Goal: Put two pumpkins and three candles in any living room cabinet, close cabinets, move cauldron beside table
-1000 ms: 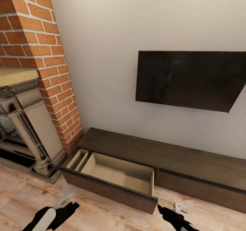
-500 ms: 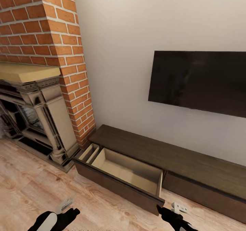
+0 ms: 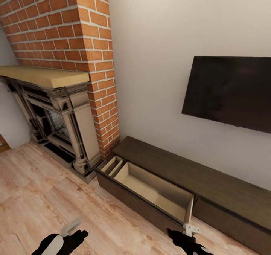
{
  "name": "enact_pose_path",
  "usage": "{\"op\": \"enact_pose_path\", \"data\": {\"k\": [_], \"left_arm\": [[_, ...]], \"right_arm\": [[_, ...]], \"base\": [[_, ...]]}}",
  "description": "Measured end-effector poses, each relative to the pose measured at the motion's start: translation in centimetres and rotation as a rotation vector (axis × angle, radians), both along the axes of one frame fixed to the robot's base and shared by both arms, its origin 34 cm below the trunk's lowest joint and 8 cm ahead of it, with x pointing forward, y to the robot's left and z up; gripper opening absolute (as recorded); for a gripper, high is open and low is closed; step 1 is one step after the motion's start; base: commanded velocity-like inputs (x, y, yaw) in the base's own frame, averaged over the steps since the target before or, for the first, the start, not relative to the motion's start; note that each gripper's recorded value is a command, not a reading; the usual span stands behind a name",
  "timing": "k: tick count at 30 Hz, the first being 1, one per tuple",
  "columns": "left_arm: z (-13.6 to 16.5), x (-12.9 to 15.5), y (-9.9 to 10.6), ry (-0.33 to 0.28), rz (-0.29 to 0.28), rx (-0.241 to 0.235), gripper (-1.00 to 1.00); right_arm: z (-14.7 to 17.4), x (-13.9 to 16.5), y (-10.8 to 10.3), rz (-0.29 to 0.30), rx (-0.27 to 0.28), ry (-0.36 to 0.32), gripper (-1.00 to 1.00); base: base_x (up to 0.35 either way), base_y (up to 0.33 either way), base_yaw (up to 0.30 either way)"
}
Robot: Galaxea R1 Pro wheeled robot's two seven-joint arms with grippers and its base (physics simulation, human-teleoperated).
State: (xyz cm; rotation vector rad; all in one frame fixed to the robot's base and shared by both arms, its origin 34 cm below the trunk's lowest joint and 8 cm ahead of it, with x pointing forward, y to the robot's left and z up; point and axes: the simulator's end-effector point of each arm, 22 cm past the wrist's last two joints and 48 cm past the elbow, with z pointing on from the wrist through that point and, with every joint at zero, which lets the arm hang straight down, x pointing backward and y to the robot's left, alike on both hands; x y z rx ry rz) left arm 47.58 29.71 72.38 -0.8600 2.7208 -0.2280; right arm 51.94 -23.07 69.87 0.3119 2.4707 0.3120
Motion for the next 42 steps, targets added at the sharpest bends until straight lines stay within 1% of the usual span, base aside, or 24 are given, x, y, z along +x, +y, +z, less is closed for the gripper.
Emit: {"op": "enact_pose_path", "data": {"k": [4, 9, 37, 42], "left_arm": [[-0.45, -0.40, 0.48, 0.004, 0.014, 0.014, 1.00], [-0.85, -0.82, 0.43, 0.012, 0.019, 0.018, 1.00], [-0.98, -0.96, 0.52, 0.014, 0.024, 0.020, 1.00], [-1.05, -1.07, 0.56, 0.017, 0.025, 0.020, 1.00]], "right_arm": [[0.00, -0.01, 0.01, 0.001, -0.001, 0.000, 1.00], [-0.03, -0.04, -0.03, 0.001, -0.002, 0.000, 1.00], [-0.11, -0.18, -0.04, -0.001, -0.005, 0.002, 1.00], [-0.10, -0.19, 0.31, 0.001, -0.001, 0.002, 1.00]], "base": [[0.000, 0.000, 0.290], [0.000, 0.000, 0.290], [0.000, 0.000, 0.290], [0.000, 0.000, 0.290]]}}
